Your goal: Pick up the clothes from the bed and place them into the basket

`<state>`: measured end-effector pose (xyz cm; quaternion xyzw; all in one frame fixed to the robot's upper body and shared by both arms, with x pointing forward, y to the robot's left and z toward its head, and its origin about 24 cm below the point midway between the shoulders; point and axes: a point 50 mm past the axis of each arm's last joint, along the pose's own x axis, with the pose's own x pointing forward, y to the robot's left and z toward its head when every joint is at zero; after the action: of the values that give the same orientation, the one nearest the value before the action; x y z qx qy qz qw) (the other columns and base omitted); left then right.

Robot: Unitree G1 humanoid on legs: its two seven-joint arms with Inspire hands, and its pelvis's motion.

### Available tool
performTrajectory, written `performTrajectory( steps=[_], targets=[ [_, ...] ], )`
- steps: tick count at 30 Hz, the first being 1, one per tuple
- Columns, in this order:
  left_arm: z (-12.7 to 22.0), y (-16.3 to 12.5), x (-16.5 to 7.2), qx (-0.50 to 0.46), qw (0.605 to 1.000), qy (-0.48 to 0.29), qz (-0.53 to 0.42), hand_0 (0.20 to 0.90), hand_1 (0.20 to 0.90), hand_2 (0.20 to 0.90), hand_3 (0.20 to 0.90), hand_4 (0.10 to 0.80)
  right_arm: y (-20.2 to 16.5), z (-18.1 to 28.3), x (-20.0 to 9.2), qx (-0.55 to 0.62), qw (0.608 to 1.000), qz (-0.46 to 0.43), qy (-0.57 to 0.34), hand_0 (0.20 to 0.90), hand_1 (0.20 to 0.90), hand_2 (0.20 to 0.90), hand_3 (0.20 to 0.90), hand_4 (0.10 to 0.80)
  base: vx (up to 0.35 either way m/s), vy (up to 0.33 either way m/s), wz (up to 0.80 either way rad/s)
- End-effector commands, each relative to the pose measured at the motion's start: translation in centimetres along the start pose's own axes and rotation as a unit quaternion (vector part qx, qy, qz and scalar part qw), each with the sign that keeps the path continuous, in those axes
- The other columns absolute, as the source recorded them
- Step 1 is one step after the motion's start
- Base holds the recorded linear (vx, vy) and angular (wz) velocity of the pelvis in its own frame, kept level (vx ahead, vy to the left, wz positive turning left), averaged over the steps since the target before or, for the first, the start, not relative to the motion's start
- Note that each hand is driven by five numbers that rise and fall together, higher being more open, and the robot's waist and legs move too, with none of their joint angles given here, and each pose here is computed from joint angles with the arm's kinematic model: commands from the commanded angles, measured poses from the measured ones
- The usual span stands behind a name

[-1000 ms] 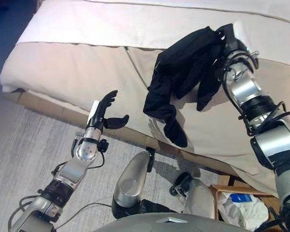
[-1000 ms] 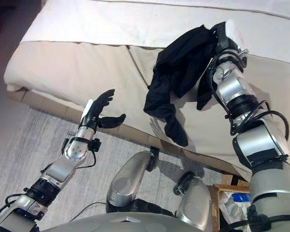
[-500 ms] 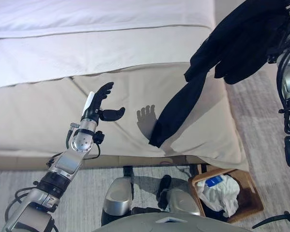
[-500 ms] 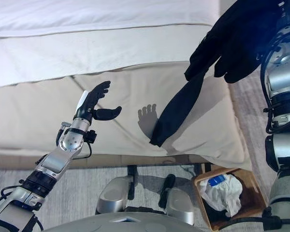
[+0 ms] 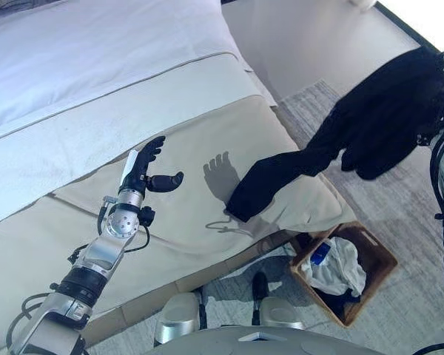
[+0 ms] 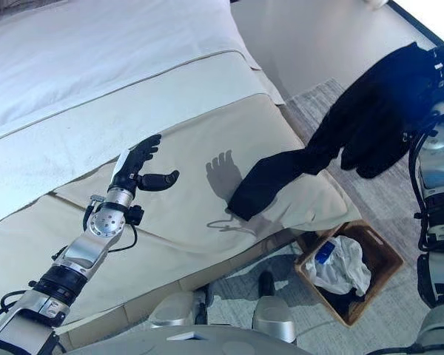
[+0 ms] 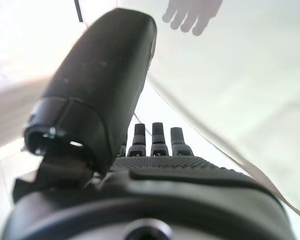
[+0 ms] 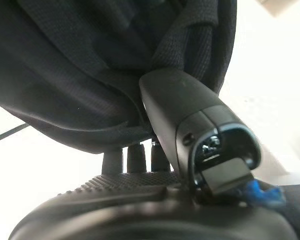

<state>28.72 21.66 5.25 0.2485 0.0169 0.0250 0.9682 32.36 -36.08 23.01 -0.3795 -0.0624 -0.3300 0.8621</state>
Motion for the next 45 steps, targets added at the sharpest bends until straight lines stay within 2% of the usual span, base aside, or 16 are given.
performTrajectory(
  steps=[1, 15, 24, 27, 33, 37, 45],
  targets=[
    [-0.9, -0.1, -1.1, 0.007, 1.000, -0.016, 0.015, 0.900, 0.900, 0.900, 0.900, 0.800, -6.5, 3.9, 1.1, -0.028, 0.988, -0.113, -0.104, 0.300, 0.300, 0.300, 0.200, 0.100, -0.012, -0.001, -0.47],
    [-1.9, -1.2, -1.5, -0.011, 1.000, -0.002, -0.021, 0.900, 0.900, 0.900, 0.900, 0.800, -9.7, 0.7, 0.4, -0.073, 0.986, -0.140, -0.050, 0.300, 0.300, 0.300, 0.200, 0.100, 0.015, 0.053, -0.28],
    [-1.5, 1.4, -0.6, -0.011, 1.000, 0.006, 0.024, 0.900, 0.900, 0.900, 0.900, 0.800, -11.6, -1.8, -0.1, -0.027, 0.985, -0.168, 0.001, 0.300, 0.300, 0.300, 0.200, 0.100, -0.166, -0.233, -0.22],
    [-2.5, 0.9, -0.9, -0.049, 0.998, 0.039, 0.026, 0.900, 0.900, 0.900, 0.900, 0.800, -11.4, -0.5, 0.4, 0.010, 0.988, -0.156, -0.017, 0.300, 0.300, 0.300, 0.200, 0.100, -0.168, -0.358, -0.41],
    [-2.1, -1.2, -0.6, -0.083, 0.996, 0.030, 0.021, 0.900, 0.900, 0.900, 0.900, 0.800, -9.8, 1.5, 1.2, 0.003, 0.989, -0.133, -0.057, 0.300, 0.300, 0.300, 0.200, 0.100, -0.128, -0.193, -0.13],
    [-1.8, -1.5, -0.5, -0.079, 0.996, 0.031, 0.009, 0.900, 0.900, 0.900, 0.900, 0.800, -7.2, -0.8, 0.1, 0.018, 0.993, -0.110, -0.024, 0.300, 0.300, 0.300, 0.200, 0.100, 0.009, -0.053, 0.09],
    [-2.5, -1.4, -0.5, -0.064, 0.997, 0.050, 0.001, 0.900, 0.900, 0.900, 0.900, 0.800, -4.3, -3.2, -0.5, 0.010, 0.999, -0.046, 0.022, 0.300, 0.300, 0.300, 0.200, 0.100, 0.000, -0.022, 0.03]
  ],
)
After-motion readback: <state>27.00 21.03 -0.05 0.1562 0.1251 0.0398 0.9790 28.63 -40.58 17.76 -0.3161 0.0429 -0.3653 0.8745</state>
